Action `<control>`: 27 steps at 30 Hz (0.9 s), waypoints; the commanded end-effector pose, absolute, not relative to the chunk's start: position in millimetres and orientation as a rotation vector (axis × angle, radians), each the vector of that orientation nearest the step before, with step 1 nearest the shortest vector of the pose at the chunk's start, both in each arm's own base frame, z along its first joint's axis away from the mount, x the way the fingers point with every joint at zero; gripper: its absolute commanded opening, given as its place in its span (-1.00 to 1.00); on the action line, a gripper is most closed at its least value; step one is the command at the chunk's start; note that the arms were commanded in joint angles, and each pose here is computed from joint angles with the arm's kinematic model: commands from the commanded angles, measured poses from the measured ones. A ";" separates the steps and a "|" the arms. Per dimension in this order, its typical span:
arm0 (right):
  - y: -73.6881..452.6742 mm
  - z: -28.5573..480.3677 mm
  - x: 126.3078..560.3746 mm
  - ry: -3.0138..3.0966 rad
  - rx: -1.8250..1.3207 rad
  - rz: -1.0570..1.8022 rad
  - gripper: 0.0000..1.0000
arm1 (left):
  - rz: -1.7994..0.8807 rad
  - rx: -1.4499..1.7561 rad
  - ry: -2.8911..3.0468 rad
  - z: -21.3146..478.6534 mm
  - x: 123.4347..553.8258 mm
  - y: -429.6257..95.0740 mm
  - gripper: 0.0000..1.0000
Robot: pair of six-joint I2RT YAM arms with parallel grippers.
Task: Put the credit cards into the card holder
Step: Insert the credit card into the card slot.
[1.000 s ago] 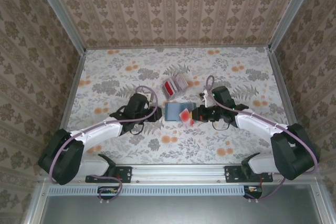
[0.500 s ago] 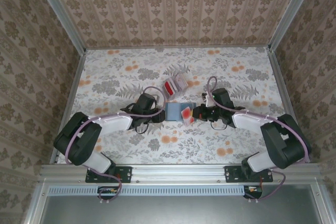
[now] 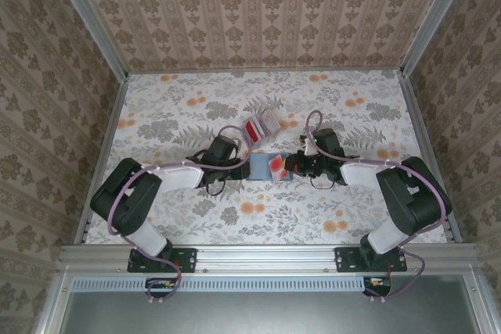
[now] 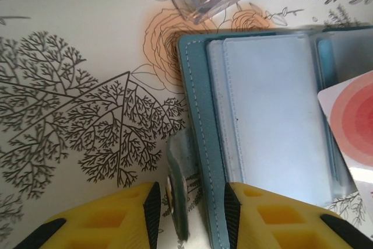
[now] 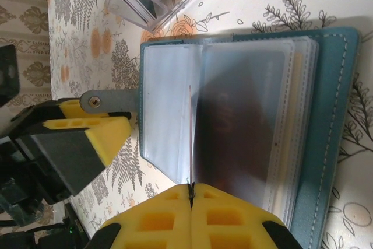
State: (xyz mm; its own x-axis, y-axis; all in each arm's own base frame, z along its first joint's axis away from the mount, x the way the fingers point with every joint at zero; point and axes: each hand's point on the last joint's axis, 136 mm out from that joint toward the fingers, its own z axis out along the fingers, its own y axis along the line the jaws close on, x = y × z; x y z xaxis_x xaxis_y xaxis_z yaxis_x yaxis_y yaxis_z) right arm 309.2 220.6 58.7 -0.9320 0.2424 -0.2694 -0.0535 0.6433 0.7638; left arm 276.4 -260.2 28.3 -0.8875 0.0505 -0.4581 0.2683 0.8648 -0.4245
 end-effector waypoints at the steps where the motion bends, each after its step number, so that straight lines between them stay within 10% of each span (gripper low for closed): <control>1: 224.1 60.2 318.8 2.503 0.148 1.199 -1.00 | -0.722 0.267 2.580 34.7 280.5 -272.2 -0.28; 27: 223.2 37.1 344.5 2.501 0.248 1.057 -1.00 | -0.736 0.230 2.595 25.2 270.3 -276.6 -0.29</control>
State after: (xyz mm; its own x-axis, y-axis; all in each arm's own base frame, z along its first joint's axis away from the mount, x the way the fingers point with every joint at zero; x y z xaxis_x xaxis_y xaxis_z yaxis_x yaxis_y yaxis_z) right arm 334.0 225.3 40.3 -0.9219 0.2785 -0.2692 -0.0157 0.6677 0.7443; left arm 274.2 -275.0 31.5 -0.8846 0.0476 -0.4639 0.2834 0.8448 -0.4538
